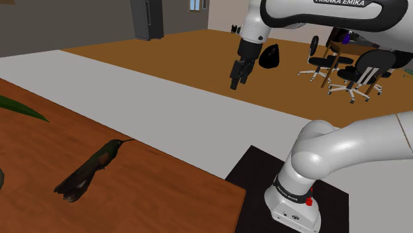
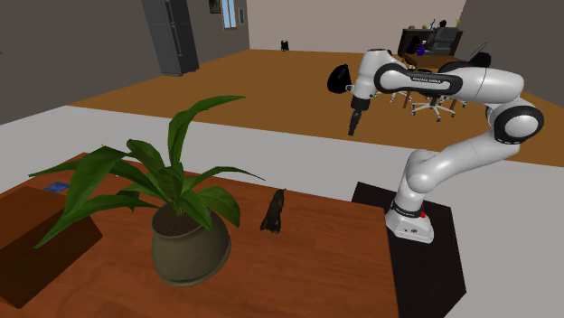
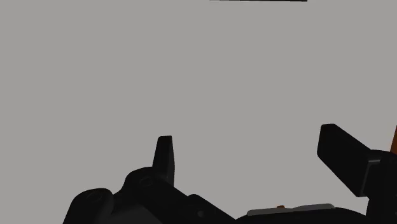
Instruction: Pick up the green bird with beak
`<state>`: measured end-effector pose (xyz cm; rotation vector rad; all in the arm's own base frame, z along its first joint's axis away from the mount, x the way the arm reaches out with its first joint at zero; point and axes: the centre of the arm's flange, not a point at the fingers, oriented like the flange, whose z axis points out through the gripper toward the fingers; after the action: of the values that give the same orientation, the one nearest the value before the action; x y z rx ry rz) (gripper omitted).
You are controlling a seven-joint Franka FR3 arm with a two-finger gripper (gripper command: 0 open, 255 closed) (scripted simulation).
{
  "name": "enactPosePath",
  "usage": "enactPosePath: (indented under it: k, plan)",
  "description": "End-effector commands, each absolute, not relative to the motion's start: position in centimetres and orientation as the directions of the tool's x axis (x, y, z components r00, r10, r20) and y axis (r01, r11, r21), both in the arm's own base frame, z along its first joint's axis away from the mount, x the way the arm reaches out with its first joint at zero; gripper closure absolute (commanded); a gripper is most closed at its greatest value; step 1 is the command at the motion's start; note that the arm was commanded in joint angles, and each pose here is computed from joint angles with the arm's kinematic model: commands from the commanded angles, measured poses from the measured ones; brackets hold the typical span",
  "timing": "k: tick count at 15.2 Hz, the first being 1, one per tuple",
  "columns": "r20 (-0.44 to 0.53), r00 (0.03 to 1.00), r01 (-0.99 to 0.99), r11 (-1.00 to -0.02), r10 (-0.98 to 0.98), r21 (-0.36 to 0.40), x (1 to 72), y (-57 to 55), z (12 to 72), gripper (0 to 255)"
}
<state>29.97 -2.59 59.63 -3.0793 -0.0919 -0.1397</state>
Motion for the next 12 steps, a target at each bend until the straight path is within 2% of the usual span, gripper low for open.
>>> enactPosePath:
  k: [1, 12]
  plan:
    - [0.092, 0.994, 0.062, -0.997, 0.057, -0.055, 30.0, -2.6, 59.6, 0]
    - [0.090, 0.952, -0.286, -0.956, -0.292, -0.071, 27.0, 11.6, 56.9, 0]
